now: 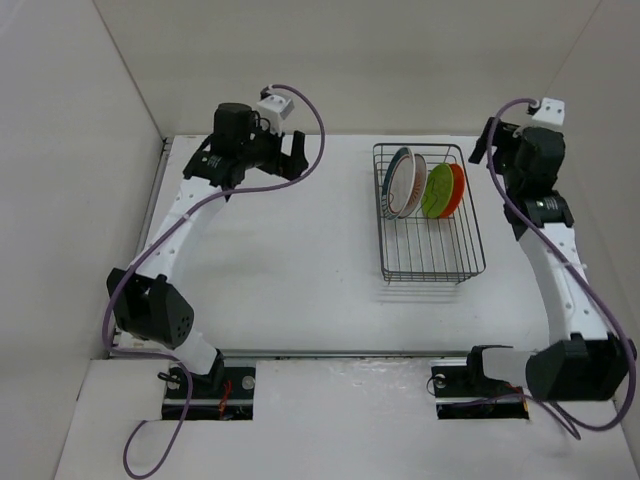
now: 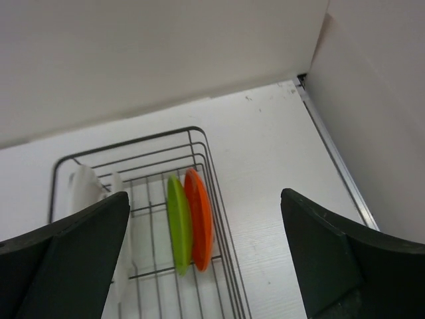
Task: Load the plates into the dish rack
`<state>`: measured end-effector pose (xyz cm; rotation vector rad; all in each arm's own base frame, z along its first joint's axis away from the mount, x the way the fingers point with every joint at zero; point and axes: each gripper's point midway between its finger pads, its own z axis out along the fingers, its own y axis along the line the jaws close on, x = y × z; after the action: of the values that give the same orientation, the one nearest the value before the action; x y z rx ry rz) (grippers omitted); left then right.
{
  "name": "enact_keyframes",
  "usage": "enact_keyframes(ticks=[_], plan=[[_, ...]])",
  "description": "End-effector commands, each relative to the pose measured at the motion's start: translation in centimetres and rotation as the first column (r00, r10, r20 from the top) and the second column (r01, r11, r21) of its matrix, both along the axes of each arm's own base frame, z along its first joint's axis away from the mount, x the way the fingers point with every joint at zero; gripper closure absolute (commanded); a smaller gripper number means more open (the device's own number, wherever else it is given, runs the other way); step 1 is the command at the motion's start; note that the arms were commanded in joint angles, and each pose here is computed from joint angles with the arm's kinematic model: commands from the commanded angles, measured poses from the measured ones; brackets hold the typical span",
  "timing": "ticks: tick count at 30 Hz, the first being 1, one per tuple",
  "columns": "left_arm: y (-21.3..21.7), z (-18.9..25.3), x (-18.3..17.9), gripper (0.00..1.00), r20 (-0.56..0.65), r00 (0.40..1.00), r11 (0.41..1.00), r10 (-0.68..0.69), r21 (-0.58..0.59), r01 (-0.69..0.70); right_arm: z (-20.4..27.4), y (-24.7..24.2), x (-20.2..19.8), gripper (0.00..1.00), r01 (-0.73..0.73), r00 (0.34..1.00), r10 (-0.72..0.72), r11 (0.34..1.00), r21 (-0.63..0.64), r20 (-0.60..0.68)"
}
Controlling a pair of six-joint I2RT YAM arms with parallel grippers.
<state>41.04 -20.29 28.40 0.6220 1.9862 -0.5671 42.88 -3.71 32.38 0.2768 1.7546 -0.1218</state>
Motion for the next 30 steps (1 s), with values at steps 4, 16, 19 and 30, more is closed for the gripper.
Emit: enact_keyframes(ticks=[4, 16, 19, 30], plan=[[8.6, 10.4, 1.7, 0.0, 0.256, 0.885, 0.917, 0.389, -0.011, -0.399, 5.9, 2.7, -7.3, 0.0, -0.098, 0.992, 0.086, 0.987, 0.13, 0.097], [18.1, 15.5, -5.2, 0.0, 0.36, 0.692, 0.748, 0.626, -0.025, -0.663, 11.5, 3.2, -19.0, 0.0, -0.109, 0.96, 0.065, 0.983, 0.15, 0.273], [18.4, 16.6, -7.5, 0.0, 0.366, 0.68, 0.745, 0.636, -0.062, -0.664, 12.6, 3.3, -21.2, 0.0, -0.13, 0.945, 0.077, 0.98, 0.15, 0.317], [19.4, 16.2, -11.1, 0.0, 0.367, 0.657, 0.729, 0.659, -0.094, -0.678, 12.4, 3.6, -21.9, 0.0, -0.148, 0.932, 0.086, 0.977, 0.153, 0.352]])
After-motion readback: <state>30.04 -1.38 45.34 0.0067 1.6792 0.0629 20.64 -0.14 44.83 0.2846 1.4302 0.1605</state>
